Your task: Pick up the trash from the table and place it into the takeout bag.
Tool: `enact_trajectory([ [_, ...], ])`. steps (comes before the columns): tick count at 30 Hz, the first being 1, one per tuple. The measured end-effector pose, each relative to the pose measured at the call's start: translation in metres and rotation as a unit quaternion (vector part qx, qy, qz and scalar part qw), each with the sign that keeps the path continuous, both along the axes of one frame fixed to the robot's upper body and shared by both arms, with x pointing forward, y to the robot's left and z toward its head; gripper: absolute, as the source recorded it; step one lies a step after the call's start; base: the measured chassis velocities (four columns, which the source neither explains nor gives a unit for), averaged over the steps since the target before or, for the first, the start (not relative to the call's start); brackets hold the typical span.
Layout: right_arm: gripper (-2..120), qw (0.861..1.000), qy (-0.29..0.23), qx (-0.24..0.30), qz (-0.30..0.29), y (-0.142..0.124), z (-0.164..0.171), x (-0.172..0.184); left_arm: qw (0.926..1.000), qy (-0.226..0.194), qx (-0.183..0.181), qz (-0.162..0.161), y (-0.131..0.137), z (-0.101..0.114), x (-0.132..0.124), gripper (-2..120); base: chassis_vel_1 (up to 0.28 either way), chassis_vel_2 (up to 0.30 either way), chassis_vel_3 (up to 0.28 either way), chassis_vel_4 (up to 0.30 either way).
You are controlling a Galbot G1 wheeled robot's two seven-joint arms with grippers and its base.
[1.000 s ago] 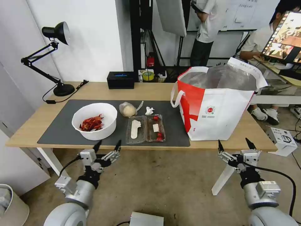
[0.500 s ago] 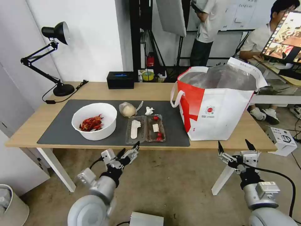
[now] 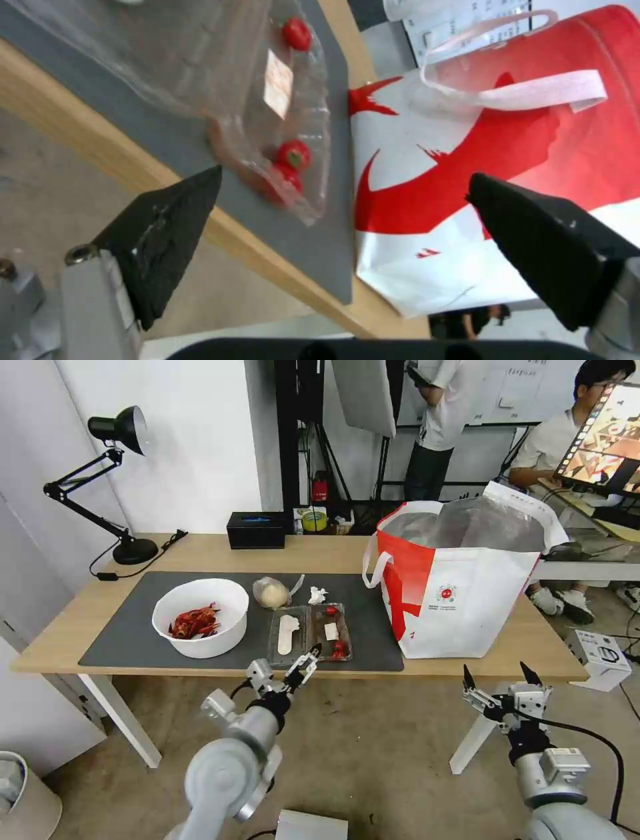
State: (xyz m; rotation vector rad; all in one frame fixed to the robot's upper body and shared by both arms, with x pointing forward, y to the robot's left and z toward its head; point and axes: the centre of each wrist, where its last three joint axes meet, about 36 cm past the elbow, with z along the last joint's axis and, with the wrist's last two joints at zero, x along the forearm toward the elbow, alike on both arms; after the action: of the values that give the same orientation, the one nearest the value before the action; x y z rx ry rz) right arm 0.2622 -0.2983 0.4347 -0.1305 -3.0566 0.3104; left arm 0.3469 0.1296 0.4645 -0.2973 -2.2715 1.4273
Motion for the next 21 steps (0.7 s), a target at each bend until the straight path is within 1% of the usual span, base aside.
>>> enact_trajectory([
  [2, 100, 1.000, 0.002, 0.000, -0.003, -0.001, -0.002, -0.001, 1.0000, 0.004, -0.002, 0.001, -0.004, -0.004, 0.004, 100, 0.000, 0.000, 0.000, 0.000],
  [7, 100, 1.000, 0.003, 0.001, -0.006, -0.002, -0.006, -0.002, 0.9999, 0.006, 0.004, 0.008, -0.003, -0.009, 0.009, 100, 0.000, 0.000, 0.000, 0.000],
  [11, 100, 1.000, 0.004, 0.001, -0.007, -0.001, -0.008, -0.001, 0.9998, -0.001, 0.012, 0.018, 0.005, -0.011, 0.017, 100, 0.000, 0.000, 0.000, 0.000],
  [14, 100, 1.000, 0.006, 0.000, -0.007, -0.001, -0.010, 0.000, 0.9994, -0.007, 0.027, 0.020, 0.013, -0.015, 0.024, 100, 0.000, 0.000, 0.000, 0.000],
  [21, 100, 1.000, 0.009, 0.000, -0.009, -0.002, -0.014, 0.000, 0.9993, -0.006, 0.031, 0.022, 0.019, -0.017, 0.025, 100, 0.000, 0.000, 0.000, 0.000],
])
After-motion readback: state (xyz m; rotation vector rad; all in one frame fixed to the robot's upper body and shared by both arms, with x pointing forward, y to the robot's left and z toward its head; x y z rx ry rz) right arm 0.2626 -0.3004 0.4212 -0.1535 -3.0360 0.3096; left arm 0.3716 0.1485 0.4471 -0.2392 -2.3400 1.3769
